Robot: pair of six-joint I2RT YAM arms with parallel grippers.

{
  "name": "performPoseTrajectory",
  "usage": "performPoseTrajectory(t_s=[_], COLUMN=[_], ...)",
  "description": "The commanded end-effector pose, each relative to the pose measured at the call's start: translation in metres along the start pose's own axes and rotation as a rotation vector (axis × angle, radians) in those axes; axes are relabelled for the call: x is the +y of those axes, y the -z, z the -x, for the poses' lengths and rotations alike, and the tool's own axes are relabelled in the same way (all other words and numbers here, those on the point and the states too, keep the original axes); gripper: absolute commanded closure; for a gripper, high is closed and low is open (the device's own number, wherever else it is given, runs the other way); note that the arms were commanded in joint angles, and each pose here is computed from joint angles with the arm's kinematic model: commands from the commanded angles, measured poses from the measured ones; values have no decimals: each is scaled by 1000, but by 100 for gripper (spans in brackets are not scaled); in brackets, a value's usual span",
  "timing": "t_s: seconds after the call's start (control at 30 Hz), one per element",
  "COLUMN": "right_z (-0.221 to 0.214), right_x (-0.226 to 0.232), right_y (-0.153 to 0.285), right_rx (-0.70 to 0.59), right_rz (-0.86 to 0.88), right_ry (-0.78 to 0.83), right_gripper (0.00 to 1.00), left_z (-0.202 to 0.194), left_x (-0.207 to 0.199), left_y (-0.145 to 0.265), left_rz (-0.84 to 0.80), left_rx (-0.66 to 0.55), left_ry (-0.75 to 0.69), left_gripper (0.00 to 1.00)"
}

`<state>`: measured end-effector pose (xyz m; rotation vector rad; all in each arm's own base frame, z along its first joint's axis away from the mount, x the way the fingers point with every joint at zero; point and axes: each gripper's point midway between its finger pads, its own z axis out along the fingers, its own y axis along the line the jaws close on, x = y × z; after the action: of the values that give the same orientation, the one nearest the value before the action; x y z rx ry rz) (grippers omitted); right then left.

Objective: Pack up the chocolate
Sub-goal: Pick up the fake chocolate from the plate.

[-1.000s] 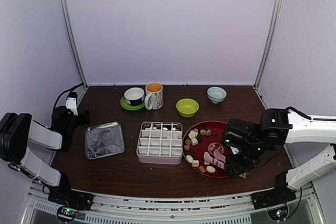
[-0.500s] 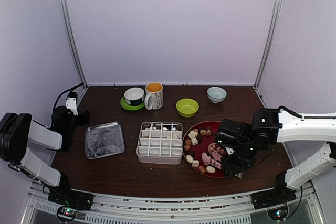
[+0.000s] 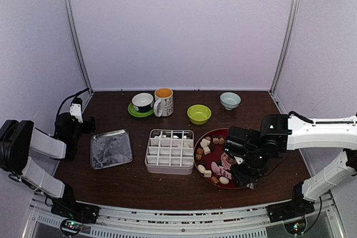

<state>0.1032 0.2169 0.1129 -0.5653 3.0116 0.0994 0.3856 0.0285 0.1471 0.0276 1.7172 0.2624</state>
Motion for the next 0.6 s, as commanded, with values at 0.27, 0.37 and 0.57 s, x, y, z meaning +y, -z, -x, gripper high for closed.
performPoseTrajectory(t_s=[0.27,0.37,0.57], right_z=[12,15,11], right_x=[7,9,8], right_y=[9,11,7], right_rx=[-40,-45,-16], right_rz=[15,17,3], right_ry=[23,30,33], right_gripper=[67,68,68], left_z=[18,18,18], left_x=[5,5,5], left_y=[-1,-1,-1], left_rz=[12,12,12], left_rx=[-67,-68,-67], left_ry=[1,1,1], left_gripper=[2,2,2])
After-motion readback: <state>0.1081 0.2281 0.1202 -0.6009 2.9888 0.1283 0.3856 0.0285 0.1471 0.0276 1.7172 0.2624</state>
